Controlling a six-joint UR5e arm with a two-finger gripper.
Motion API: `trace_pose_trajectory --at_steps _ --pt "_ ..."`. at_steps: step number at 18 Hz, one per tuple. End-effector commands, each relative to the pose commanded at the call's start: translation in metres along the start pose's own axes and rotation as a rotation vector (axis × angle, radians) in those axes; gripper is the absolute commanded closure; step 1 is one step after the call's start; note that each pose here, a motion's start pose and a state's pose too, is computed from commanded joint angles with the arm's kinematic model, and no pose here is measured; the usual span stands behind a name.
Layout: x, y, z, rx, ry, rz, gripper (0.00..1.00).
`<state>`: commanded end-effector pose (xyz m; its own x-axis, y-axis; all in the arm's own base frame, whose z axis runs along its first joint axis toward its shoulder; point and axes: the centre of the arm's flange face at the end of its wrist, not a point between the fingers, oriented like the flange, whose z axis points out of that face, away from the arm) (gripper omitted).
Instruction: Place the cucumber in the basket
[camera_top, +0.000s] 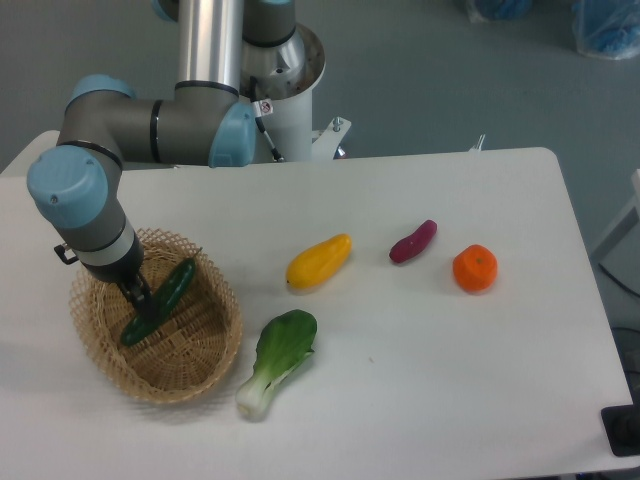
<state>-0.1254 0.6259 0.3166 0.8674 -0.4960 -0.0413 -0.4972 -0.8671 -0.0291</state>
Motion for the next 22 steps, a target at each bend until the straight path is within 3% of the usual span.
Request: trace_pose_trajectory --at_steps 8,14,18,22 --pt "-0.075 0.047 -0.043 0.030 -0.075 0.080 0.00" --pt "-0.131 0.096 -0.060 0.012 -0.056 0.099 0.00" --pt "-0.183 0.135 -0.041 -0.006 -0.040 0.134 0.00" --pt "-0.215 0.149 -0.035 -0.009 -0.050 0.186 0.00"
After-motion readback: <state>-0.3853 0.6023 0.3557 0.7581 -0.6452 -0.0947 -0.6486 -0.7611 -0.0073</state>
